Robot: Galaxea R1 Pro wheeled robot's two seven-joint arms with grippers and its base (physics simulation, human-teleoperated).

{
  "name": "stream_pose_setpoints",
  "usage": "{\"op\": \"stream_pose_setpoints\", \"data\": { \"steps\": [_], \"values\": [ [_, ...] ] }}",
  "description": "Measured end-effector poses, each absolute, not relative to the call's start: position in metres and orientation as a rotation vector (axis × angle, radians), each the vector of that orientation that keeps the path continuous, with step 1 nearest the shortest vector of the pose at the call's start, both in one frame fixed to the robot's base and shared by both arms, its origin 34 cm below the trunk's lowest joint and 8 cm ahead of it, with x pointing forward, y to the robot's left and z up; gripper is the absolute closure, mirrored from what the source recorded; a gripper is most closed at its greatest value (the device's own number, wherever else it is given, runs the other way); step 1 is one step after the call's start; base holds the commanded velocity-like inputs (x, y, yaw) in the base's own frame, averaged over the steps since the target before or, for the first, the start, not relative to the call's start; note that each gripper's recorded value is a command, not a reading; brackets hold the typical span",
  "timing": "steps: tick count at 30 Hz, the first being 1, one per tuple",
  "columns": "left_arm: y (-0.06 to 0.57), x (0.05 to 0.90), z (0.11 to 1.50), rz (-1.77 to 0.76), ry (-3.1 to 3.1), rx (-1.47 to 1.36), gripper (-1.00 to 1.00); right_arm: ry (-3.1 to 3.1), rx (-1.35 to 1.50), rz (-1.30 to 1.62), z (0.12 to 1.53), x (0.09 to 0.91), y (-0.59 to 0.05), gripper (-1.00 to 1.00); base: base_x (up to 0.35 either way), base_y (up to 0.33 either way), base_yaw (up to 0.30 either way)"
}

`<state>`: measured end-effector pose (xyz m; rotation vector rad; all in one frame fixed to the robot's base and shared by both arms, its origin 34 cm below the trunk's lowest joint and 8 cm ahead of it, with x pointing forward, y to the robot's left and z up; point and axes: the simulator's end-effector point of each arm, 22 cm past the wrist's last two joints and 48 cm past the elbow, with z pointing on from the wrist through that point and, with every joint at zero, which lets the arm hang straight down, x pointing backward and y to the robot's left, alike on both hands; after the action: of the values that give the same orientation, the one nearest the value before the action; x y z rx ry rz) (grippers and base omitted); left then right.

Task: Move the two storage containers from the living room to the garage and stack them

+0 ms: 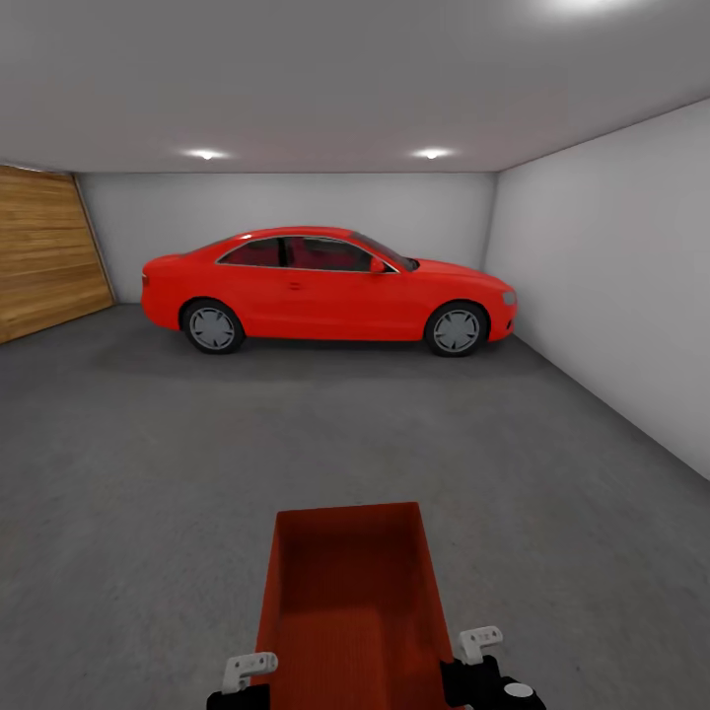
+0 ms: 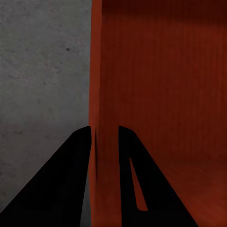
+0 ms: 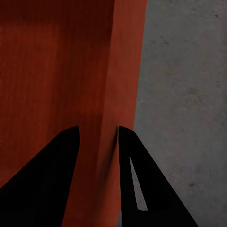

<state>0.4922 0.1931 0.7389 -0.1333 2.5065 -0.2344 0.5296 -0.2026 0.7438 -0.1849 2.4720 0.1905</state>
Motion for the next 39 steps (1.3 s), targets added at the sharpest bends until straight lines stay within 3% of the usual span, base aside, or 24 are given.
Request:
{"op": "stream_pose_setpoints", "data": {
  "steps": [39],
  "values": [
    [0.1927, 0.4929, 0.7394, -0.232, 2.506, -0.118, 1.00, 2.472, -0.184, 0.189, 0.7437, 0.5295, -0.2032, 1.00, 0.001, 0.000, 0.000]
  ]
}}
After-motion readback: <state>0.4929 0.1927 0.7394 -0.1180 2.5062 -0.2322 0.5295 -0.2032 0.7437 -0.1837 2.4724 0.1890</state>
